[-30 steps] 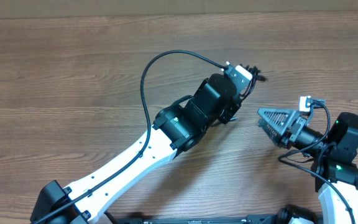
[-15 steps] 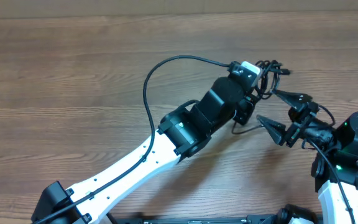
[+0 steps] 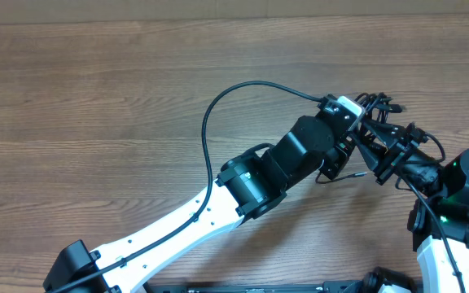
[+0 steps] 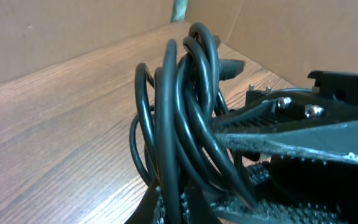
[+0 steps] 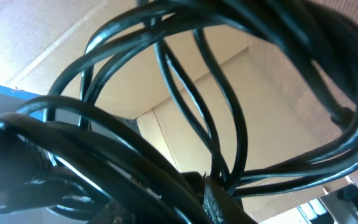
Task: Untangle cables
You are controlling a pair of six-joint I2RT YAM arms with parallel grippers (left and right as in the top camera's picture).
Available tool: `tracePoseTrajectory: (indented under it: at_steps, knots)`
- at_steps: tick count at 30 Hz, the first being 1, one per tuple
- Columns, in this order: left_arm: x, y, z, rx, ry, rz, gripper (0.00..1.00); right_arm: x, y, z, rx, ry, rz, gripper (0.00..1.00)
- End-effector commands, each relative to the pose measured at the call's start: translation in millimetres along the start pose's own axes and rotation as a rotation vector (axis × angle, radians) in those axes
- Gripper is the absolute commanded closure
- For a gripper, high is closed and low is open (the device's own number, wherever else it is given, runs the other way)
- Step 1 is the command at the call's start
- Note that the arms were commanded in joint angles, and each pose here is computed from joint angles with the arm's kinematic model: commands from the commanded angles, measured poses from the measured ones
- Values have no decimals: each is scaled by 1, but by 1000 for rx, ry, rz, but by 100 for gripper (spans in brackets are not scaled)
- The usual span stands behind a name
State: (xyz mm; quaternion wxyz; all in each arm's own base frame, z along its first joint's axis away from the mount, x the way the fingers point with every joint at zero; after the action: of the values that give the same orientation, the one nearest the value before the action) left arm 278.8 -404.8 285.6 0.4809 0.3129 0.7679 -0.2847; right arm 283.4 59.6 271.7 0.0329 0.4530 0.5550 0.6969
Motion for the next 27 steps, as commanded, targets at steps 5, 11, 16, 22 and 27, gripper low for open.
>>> tracePoseTrajectory:
  at_steps: [5,11,16,22,27]
  knots:
    - [-15,-11,-13,42,-39,126,96,0,9,-1,-28,-17,2,96]
    - [-17,12,-14,-92,-45,59,96,26,8,-2,7,115,-265,96]
    - [-27,26,-14,-115,-84,26,96,71,17,-11,-17,277,-690,96]
    - [-39,22,-15,-71,-132,30,96,73,3,-12,41,350,-738,96]
    - [-41,20,-15,-58,-133,209,96,74,-9,-15,72,421,-842,96]
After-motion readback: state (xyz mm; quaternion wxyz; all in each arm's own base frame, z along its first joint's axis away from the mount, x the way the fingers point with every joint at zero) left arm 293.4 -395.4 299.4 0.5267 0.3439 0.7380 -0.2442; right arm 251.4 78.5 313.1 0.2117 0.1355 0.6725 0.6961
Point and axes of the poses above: each gripper's point midway between its finger pads, its own z axis out along the fingers, its own y axis along the line the jaws close on, x = y × z, the point moved 1 cm from there along -z, back along the fingers, and after that the axes turned 3 degrees about z, right-handed, at the moved point
